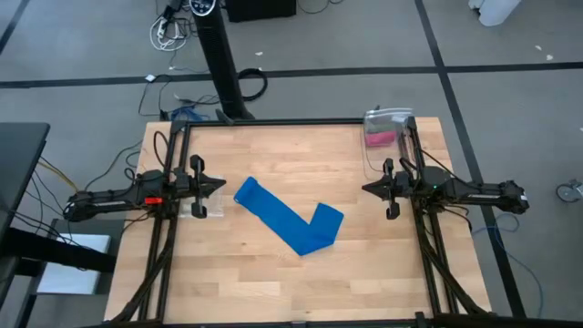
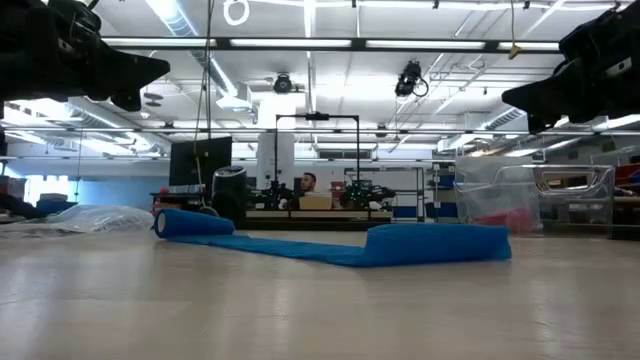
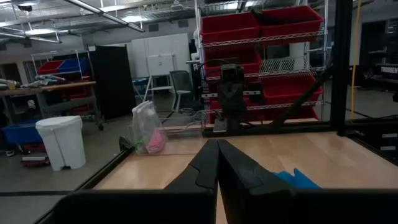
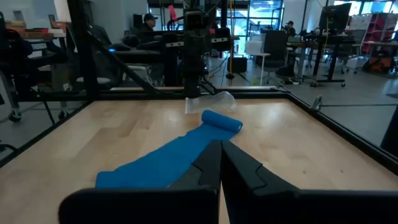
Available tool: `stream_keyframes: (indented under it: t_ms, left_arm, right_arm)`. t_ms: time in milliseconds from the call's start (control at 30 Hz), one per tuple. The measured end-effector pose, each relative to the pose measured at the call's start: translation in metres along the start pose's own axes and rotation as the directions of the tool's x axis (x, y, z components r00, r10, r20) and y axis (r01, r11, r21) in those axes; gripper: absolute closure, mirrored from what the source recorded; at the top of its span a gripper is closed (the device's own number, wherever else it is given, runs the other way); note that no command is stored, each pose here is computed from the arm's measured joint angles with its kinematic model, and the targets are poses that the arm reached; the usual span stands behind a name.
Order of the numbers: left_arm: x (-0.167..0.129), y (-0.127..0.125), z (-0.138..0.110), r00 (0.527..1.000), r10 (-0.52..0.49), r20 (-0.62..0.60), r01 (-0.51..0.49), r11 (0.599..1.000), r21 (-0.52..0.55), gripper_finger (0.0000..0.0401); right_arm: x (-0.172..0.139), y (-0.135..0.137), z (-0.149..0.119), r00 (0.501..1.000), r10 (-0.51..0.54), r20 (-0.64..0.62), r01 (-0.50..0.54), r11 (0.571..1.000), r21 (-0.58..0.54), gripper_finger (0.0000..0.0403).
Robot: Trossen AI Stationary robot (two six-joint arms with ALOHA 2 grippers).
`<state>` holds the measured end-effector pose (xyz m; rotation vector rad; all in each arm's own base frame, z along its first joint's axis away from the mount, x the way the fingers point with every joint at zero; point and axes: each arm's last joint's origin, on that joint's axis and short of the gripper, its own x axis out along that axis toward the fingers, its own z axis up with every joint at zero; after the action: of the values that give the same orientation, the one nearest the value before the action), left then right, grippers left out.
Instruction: Roll bandage
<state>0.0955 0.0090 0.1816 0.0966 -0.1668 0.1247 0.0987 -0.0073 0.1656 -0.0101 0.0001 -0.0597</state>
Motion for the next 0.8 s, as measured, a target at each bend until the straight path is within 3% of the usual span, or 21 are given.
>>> stream_keyframes:
  t_ms: [333, 500, 800]
  left_arm:
    - [0.0, 0.0, 0.0, 1.0, 0.0, 0.0, 0.0, 1.0, 0.0, 0.0386]
    - [0.0, 0.0001, 0.0006, 1.0, 0.001, 0.006, -0.002, 0.997, 0.081, 0.0386]
    - [0.0, 0.0001, 0.0005, 1.0, 0.001, 0.005, -0.002, 0.996, 0.084, 0.0386]
  right_arm:
    - [0.0, 0.0, 0.0, 1.0, 0.0, 0.001, 0.0, 1.0, 0.0, 0.0395]
    - [0.0, 0.0, 0.0002, 1.0, 0.0, 0.001, 0.0, 1.0, 0.0, 0.0394]
    - [0.0, 0.0, 0.0001, 1.0, 0.0, 0.0, 0.0, 1.0, 0.0, 0.0396]
